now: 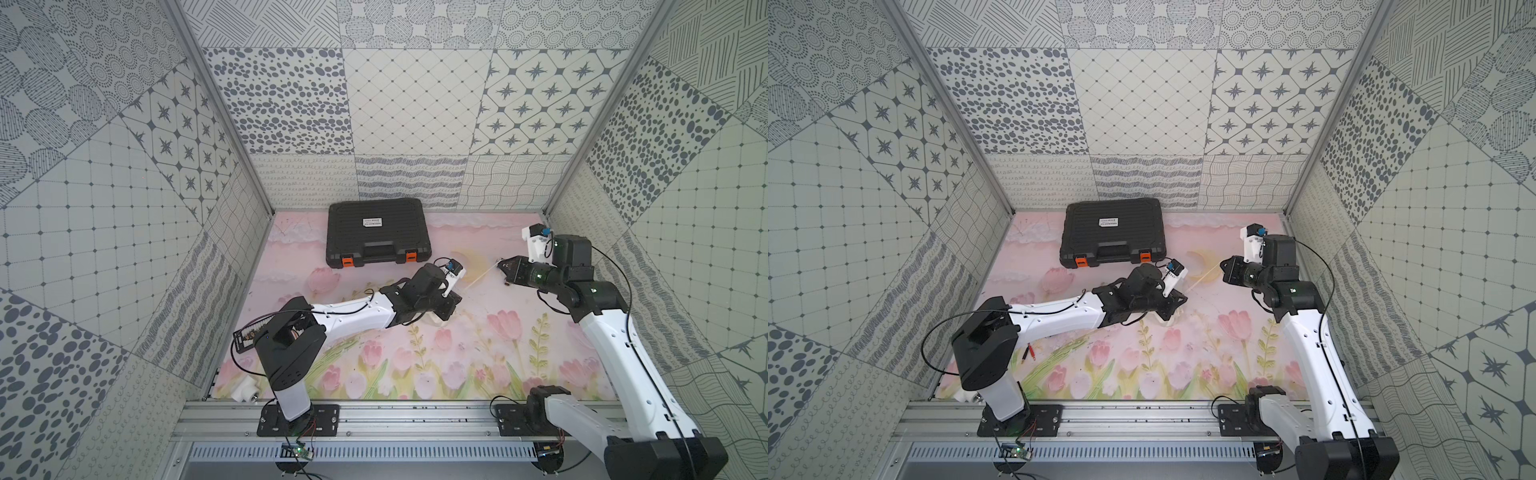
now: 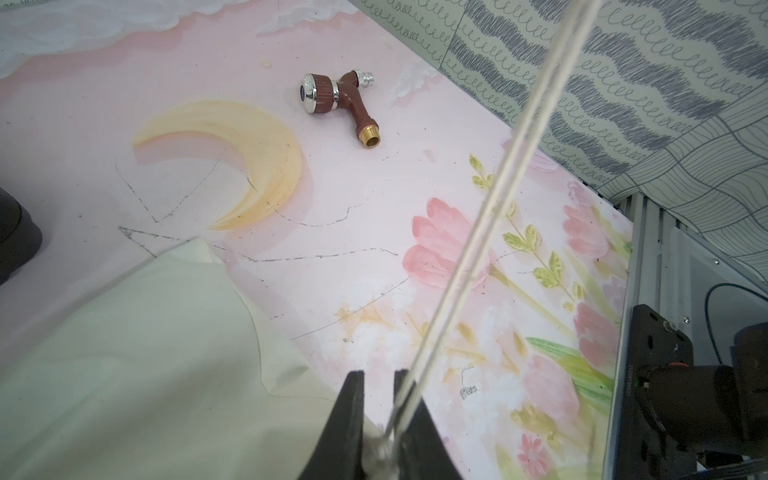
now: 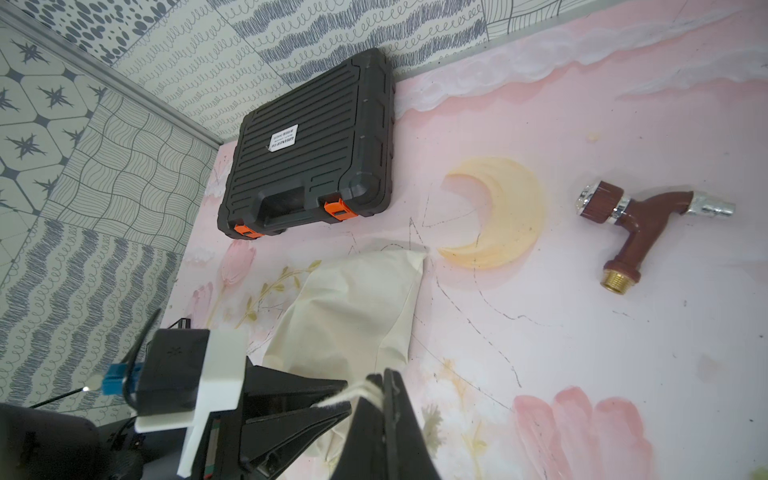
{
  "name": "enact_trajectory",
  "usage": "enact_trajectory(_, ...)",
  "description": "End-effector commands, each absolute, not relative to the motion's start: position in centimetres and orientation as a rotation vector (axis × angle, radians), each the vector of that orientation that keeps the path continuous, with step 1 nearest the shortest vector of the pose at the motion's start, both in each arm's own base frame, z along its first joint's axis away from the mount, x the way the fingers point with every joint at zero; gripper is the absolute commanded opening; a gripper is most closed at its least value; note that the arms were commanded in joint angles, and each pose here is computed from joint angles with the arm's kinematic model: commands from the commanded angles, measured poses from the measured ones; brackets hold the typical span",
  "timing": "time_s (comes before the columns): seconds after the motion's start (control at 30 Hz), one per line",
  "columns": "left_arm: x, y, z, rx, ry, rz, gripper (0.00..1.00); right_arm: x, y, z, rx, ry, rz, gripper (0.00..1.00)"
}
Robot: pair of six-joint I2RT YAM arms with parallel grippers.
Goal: Close the soil bag
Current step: Frap the soil bag at the center of the board.
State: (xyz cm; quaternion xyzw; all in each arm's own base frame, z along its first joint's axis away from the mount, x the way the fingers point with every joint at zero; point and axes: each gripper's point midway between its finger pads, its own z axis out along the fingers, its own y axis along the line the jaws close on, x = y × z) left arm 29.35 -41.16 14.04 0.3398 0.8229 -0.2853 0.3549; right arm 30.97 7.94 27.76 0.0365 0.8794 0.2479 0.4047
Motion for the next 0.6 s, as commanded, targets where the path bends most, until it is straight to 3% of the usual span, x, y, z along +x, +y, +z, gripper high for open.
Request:
enact_trajectory(0.0, 20.4, -24.6, 1.6, 0.992, 2.910, 0.036, 0.17, 33.0, 1.9, 48.5, 0.156, 1.473, 0.402, 0.00)
enact_trajectory(0.33, 22.6, -20.1, 2.2, 0.784, 2.864, 0.313, 0.07, 32.1, -0.1, 49.1, 0.225, 1.433, 0.369, 0.00)
enact_trajectory(0.57, 25.6, -15.8, 8.3, 0.529, 2.728, 0.387, 0.00, 34.8, 3.7, 46.3, 0.101, 1.516, 0.558, 0.00)
